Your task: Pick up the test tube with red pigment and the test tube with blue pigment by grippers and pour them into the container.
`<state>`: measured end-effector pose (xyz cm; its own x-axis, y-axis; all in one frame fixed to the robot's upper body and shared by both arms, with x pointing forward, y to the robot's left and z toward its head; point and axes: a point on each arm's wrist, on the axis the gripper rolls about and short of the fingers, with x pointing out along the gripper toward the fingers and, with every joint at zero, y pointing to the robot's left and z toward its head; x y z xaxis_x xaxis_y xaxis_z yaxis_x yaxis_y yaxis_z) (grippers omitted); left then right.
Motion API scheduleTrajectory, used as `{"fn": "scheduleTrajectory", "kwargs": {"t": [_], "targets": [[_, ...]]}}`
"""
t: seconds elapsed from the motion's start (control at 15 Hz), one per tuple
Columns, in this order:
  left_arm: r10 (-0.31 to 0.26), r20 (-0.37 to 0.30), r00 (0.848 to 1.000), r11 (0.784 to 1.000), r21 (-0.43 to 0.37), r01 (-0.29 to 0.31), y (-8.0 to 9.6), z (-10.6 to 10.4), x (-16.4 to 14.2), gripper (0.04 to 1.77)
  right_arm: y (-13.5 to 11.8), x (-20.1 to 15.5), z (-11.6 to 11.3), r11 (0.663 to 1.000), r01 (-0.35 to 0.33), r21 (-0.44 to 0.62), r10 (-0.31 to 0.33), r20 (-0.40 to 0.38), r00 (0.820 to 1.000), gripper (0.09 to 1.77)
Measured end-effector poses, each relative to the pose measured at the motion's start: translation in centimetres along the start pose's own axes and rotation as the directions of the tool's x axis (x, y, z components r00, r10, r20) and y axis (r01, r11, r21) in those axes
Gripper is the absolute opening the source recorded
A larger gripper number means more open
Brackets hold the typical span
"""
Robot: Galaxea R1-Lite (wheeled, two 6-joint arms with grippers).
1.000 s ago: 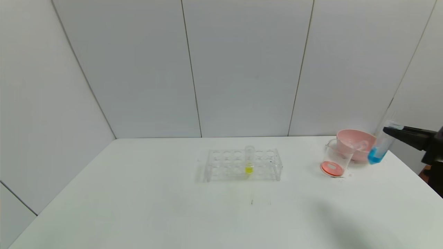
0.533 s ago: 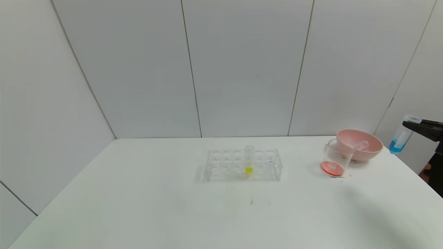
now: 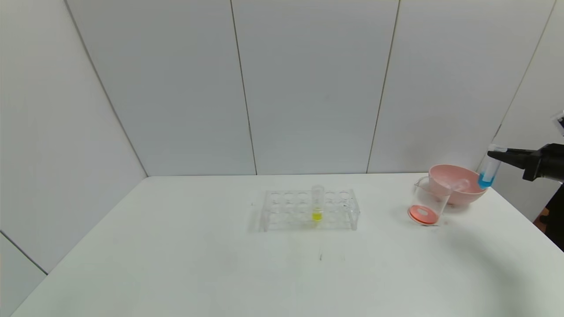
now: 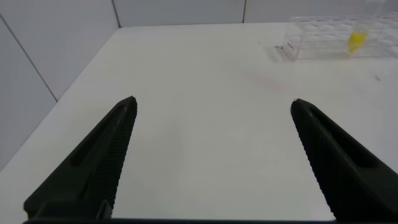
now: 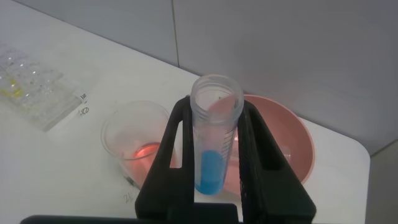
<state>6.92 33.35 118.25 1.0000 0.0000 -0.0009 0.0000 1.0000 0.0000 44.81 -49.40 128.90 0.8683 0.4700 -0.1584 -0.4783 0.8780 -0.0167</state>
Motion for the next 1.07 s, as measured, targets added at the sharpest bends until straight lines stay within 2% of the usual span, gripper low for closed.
{"fn": "scheduleTrajectory", "kwargs": {"t": [0.2,0.47,0.67,0.8,0.93,1.07], "targets": [[0.0,0.0,1.0,1.0,0.0,0.0,0.0,0.0,0.0,1.76,-0.1,1.7,-0.4,0.999,-0.04,0.013,0.04,-0.034,0.999,0.47],[0.0,0.0,1.0,1.0,0.0,0.0,0.0,0.0,0.0,1.76,0.2,2.8,1.7,0.998,-0.066,-0.013,0.064,-0.154,0.986,0.47],[0.0,0.0,1.0,1.0,0.0,0.0,0.0,0.0,0.0,1.76,1.0,2.6,4.3,0.991,-0.112,-0.068,0.087,-0.296,0.951,0.47],[0.0,0.0,1.0,1.0,0.0,0.0,0.0,0.0,0.0,1.76,1.5,3.1,5.9,0.982,-0.118,-0.147,0.057,-0.368,0.928,0.47],[0.0,0.0,1.0,1.0,0.0,0.0,0.0,0.0,0.0,1.76,2.3,4.2,6.2,0.948,-0.162,-0.273,0.027,-0.439,0.898,0.47],[0.0,0.0,1.0,1.0,0.0,0.0,0.0,0.0,0.0,1.76,3.3,5.0,5.9,0.918,-0.219,-0.332,0.022,-0.507,0.862,0.47]]}}
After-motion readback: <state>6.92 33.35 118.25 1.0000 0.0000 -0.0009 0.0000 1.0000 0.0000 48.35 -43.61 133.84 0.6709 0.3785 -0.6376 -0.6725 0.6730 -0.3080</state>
